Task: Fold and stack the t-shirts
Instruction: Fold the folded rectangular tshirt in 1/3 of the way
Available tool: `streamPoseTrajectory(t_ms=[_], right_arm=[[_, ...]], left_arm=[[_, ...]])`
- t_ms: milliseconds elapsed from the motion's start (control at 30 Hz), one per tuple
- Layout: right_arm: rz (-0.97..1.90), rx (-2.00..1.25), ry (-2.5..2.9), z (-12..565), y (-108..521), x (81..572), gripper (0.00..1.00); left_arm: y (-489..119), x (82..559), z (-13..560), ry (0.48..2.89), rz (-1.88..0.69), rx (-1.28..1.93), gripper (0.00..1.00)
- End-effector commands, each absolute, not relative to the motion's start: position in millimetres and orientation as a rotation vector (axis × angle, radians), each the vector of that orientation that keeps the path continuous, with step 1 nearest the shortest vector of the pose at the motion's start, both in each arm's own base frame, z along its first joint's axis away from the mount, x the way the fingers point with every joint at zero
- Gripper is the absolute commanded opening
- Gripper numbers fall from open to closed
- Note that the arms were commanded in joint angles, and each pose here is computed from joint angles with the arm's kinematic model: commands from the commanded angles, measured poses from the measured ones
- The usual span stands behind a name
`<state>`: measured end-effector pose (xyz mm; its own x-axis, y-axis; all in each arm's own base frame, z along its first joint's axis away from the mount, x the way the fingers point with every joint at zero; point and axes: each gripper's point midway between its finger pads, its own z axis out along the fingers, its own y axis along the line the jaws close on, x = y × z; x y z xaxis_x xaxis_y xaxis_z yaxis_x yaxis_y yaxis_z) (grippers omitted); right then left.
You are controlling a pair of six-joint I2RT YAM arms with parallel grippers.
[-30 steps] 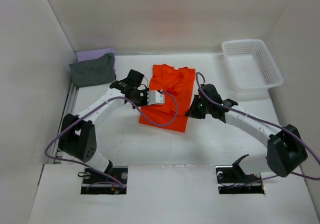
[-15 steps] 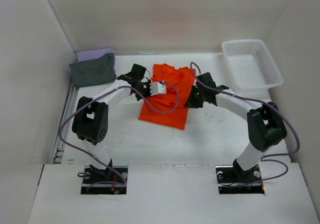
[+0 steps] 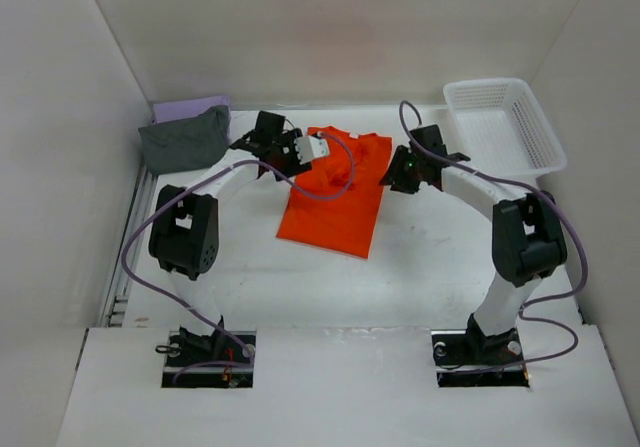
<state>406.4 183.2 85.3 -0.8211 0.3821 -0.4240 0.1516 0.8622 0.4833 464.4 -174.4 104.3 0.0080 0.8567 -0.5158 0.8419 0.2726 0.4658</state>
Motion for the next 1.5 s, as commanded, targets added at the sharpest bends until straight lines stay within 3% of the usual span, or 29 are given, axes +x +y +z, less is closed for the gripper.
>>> streamPoseTrajectory(t_ms=[0,100,200,367,500,833,1167,1333,1467], right_arm=[[0.594,0.351,2.336,130.7,173.3,444.2,0.46],[0.606,0.306,2.302,151.2,174.2,440.3,0.48],[0.611,0.281,2.319,152.9,178.0,413.5,0.52],[0.616,0.269,2.41,121.8,191.4,344.0,0.6],[0.664,0.326,2.469,93.6,208.4,297.3,0.62],[0.764,0.361,2.567,54.3,256.6,248.3,0.62],[0.707,0.39,2.646,20.8,259.9,233.7,0.62],[0.676,0.422,2.637,15.3,250.8,237.4,0.61],[0.674,0.421,2.636,16.2,251.7,240.2,0.54]], left_arm=[[-167.7,510.5,177.8,1.725,0.112,1.29,0.55],[-162.2,495.9,204.9,1.698,0.089,1.283,0.57],[-166.2,443.9,199.7,1.643,0.024,1.464,0.59],[-160.6,331.8,127.5,1.607,-0.047,1.861,0.61],[-153.0,283.1,76.9,1.587,-0.032,2.036,0.61],[-158.0,297.9,48.5,1.6,0.041,2.0,0.61],[-163.7,300.6,23.9,1.628,0.016,2.006,0.58],[-167.5,296.6,18.4,1.638,-0.009,2.01,0.49],[-167.9,294.4,14.8,1.651,-0.02,2.011,0.33]])
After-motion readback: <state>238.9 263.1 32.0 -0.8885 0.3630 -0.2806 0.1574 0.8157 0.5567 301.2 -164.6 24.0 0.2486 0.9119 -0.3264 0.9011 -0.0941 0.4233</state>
